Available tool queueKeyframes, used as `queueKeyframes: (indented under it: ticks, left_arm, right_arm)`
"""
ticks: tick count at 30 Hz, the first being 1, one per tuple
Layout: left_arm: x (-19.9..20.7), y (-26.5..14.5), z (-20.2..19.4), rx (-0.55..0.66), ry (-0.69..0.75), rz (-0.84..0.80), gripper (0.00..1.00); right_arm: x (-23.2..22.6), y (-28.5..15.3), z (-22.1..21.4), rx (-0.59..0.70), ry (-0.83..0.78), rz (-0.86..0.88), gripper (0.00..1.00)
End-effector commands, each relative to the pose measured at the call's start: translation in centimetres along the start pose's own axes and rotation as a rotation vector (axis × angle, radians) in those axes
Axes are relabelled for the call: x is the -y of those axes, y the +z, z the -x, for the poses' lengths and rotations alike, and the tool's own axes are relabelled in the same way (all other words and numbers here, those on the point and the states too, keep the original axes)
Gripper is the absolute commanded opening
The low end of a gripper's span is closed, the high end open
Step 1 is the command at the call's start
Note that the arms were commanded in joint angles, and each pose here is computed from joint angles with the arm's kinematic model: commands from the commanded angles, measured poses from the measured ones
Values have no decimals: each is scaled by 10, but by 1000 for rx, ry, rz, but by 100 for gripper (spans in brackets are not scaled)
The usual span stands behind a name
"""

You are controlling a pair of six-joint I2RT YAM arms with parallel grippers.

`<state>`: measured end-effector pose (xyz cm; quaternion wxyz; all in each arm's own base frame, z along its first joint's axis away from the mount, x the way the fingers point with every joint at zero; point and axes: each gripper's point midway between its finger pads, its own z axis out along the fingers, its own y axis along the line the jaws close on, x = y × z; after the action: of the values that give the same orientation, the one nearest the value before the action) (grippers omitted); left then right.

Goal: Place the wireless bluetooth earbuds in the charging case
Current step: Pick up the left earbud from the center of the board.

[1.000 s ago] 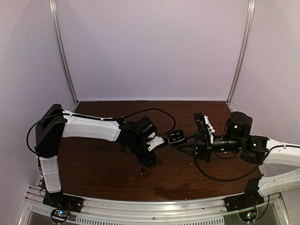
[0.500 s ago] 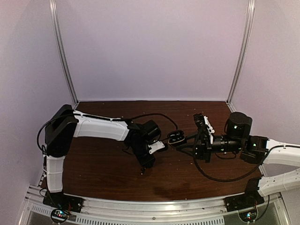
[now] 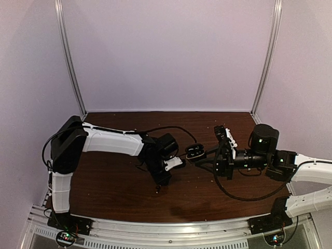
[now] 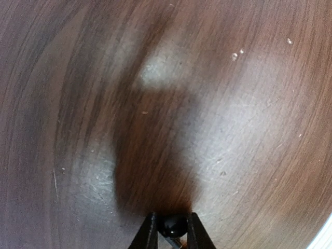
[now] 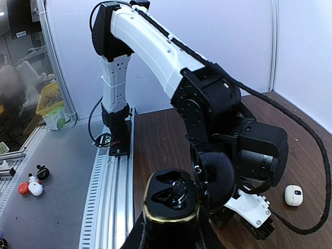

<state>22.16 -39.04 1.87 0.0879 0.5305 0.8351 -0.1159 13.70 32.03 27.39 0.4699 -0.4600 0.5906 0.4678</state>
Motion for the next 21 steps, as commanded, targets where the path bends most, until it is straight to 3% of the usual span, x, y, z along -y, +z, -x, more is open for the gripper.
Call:
queueKeyframes:
  ticks: [1,11,21]
  left_arm:
    - [-1,-13,11,67,3,16,13]
    - [-22,-79,47,354,-34,145,10]
    - [-26,-234,65,898,-46,308,10]
  right_arm:
    - [7,-3,7,23,-15,-44,0]
    - [20,-2,15,82,-31,-115,0]
    - [21,1,36,191,-130,-114,0]
